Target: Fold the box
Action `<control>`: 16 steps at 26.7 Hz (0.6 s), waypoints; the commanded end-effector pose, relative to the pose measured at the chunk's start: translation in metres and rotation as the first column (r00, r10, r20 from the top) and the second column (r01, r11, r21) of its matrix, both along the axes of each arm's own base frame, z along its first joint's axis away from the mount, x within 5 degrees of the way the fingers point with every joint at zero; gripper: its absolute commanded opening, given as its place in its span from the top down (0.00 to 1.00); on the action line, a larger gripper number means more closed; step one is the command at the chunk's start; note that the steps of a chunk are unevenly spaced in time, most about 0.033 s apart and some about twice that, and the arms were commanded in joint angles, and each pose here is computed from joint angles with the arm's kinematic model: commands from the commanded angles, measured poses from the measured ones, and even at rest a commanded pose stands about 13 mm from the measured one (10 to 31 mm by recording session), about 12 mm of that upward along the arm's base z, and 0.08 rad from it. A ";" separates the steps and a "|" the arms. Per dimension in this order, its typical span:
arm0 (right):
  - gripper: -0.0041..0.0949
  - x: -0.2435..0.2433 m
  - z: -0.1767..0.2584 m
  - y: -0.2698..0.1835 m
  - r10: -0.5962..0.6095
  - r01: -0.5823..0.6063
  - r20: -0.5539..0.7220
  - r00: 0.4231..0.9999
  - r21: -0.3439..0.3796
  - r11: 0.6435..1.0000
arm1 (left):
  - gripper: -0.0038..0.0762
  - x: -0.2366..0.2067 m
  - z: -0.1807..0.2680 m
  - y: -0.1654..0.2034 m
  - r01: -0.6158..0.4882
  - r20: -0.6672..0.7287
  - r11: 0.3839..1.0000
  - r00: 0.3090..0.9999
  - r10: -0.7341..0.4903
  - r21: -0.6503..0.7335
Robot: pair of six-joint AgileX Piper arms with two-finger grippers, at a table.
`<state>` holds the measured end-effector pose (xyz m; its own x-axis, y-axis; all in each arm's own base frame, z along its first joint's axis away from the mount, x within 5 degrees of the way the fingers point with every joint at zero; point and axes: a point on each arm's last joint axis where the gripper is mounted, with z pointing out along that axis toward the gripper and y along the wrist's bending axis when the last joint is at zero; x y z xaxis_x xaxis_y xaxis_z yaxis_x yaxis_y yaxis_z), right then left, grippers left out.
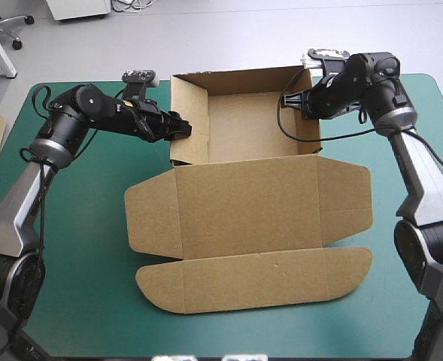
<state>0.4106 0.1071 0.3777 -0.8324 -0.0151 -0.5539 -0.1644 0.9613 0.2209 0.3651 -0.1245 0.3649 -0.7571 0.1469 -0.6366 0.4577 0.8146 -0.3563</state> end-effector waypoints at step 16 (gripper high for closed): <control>0.97 -0.014 0.019 0.023 -0.016 0.015 0.043 0.999 0.009 1.000 | 0.48 0.013 0.015 -0.006 -0.028 -0.072 0.989 0.997 0.039 0.148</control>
